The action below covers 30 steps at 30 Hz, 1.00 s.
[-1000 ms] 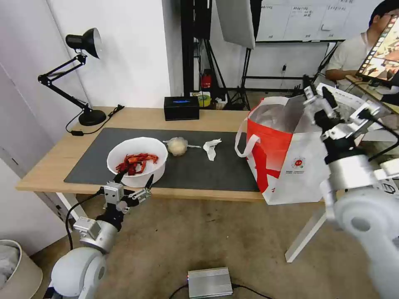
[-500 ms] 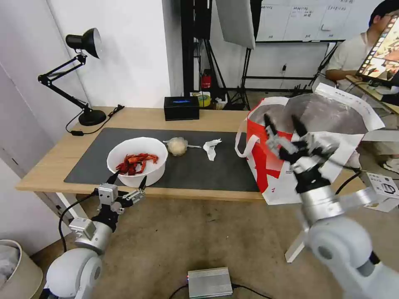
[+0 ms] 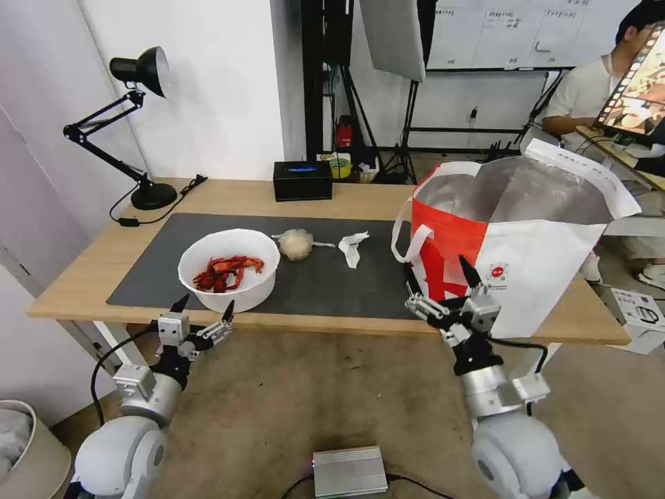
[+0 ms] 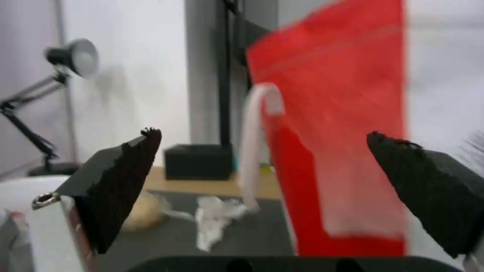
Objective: Pick up the trash from the table and place it into the takeout bag.
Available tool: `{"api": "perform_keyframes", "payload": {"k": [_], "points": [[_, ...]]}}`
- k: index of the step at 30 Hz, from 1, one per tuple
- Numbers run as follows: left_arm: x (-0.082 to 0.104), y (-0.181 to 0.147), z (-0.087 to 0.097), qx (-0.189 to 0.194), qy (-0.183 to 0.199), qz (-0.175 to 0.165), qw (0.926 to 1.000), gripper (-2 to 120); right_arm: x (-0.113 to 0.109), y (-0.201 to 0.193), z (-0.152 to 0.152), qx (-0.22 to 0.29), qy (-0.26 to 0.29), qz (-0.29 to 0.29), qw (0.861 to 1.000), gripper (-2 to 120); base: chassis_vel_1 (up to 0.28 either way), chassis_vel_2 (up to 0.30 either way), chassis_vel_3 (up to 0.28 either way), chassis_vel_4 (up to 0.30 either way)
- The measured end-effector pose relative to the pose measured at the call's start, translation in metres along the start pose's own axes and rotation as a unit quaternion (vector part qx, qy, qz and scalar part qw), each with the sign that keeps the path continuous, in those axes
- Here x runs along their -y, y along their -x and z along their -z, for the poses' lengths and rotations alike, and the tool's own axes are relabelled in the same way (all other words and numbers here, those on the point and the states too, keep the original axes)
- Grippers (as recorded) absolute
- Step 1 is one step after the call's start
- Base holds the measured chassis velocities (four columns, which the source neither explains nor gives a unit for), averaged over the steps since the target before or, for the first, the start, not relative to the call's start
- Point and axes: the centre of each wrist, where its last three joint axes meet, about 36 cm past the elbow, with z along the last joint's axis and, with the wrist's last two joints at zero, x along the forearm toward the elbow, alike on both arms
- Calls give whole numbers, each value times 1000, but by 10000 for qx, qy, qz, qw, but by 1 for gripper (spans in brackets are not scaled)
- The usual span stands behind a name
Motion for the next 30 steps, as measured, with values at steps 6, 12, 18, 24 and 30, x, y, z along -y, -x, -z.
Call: {"api": "perform_keyframes", "payload": {"k": [6, 12, 18, 24, 30], "points": [[-1, 0, -1, -12, 4, -12, 10000, 100, -1, -21, -11, -155, -114, -330, 9993, 100, 0, 0, 0, 0], [-1, -1, -2, -33, 55, -25, 10000, 100, -5, -40, -16, -373, -105, -613, 9974, 100, 0, 0, 0, 0], [-3, -2, -2, -46, 137, 54, 9999, 100, -9, -48, -18, -475, -92, -701, 9964, 100, 0, 0, 0, 0], [-6, -3, -2, -58, 122, 205, 9997, 100, -18, -56, -22, -607, -31, -724, 9955, 100, 0, 0, 0, 0], [-7, -3, -4, -74, 42, 217, 9997, 100, -20, -58, -26, -646, -18, -680, 9956, 100, 0, 0, 0, 0]]}}
